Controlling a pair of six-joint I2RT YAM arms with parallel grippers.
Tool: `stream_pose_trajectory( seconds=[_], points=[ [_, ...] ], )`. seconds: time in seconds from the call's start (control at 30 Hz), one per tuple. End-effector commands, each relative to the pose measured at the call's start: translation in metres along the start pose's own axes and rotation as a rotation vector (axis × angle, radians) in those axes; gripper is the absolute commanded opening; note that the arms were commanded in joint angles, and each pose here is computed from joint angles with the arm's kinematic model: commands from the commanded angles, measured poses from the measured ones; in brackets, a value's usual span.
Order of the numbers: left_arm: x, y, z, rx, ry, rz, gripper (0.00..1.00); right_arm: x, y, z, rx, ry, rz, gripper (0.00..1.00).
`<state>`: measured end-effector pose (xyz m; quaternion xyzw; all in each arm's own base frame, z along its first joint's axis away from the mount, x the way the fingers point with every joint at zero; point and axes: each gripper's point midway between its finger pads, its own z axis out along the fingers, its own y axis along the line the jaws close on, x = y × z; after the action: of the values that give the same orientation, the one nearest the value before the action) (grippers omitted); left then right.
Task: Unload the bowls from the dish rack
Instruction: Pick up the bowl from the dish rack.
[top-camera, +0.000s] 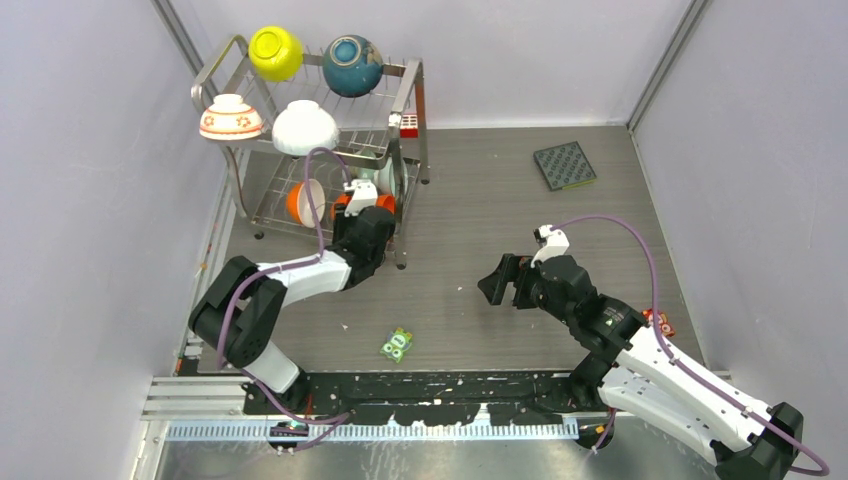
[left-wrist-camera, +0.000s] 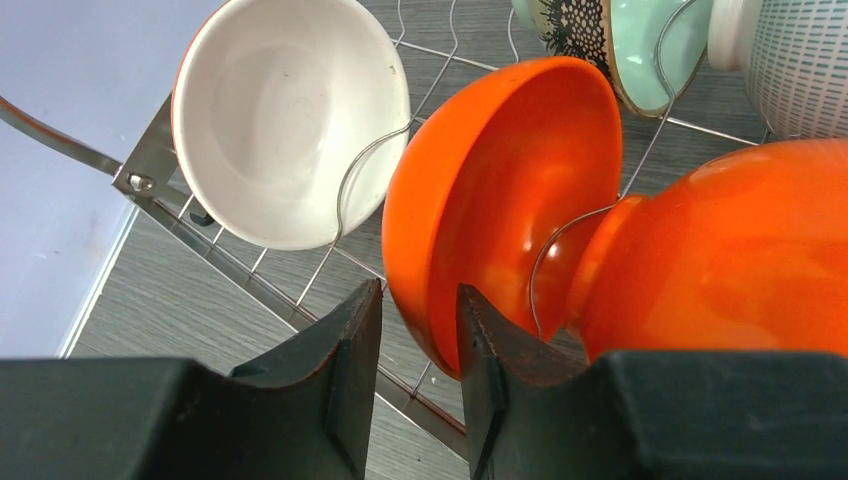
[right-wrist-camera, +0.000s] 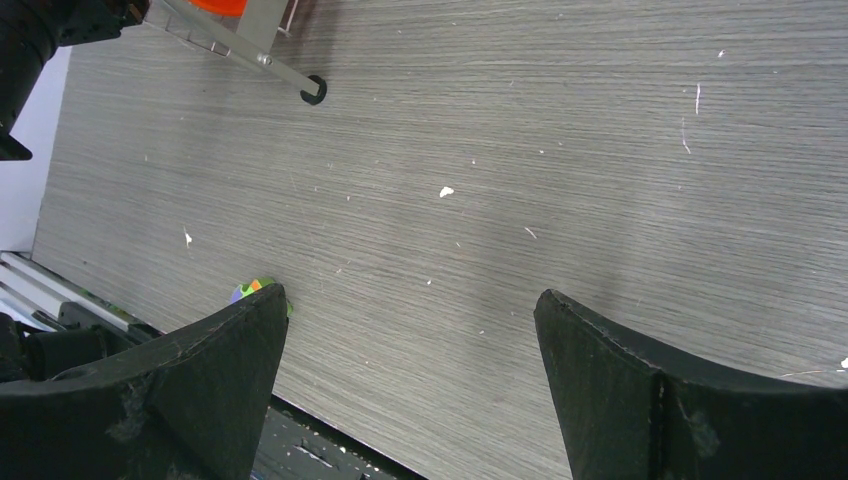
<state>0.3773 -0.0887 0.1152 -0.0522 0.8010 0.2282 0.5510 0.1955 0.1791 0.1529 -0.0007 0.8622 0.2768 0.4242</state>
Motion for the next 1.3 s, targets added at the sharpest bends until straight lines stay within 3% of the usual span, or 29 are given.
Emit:
stream_pose_trajectory(
  seconds=[0.0,0.23,0.53,0.8,1.27],
  points=[
    [-0.023,0.0,0.004,-0.027,-0.046,-0.081,0.34,-0.004,0.003,-0.001,-0.016,-0.018,-0.007,0.97],
    [-0.023,0.0,0.004,-0.03,-0.046,-0.079,0.31,-0.003,0.003,-0.002,-0.014,-0.018,-0.007,0.97],
    [-0.029,0.004,0.003,-0.047,-0.056,-0.056,0.2,-0.003,0.001,-0.002,-0.008,-0.021,-0.007,0.97],
    [-0.03,0.01,0.001,-0.052,-0.071,-0.042,0.0,-0.002,0.0,-0.001,-0.006,-0.018,-0.008,0.97],
    [-0.05,0.015,-0.015,-0.067,-0.188,-0.01,0.0,0.0,-0.002,0.002,0.004,-0.015,-0.011,0.97]
  ],
)
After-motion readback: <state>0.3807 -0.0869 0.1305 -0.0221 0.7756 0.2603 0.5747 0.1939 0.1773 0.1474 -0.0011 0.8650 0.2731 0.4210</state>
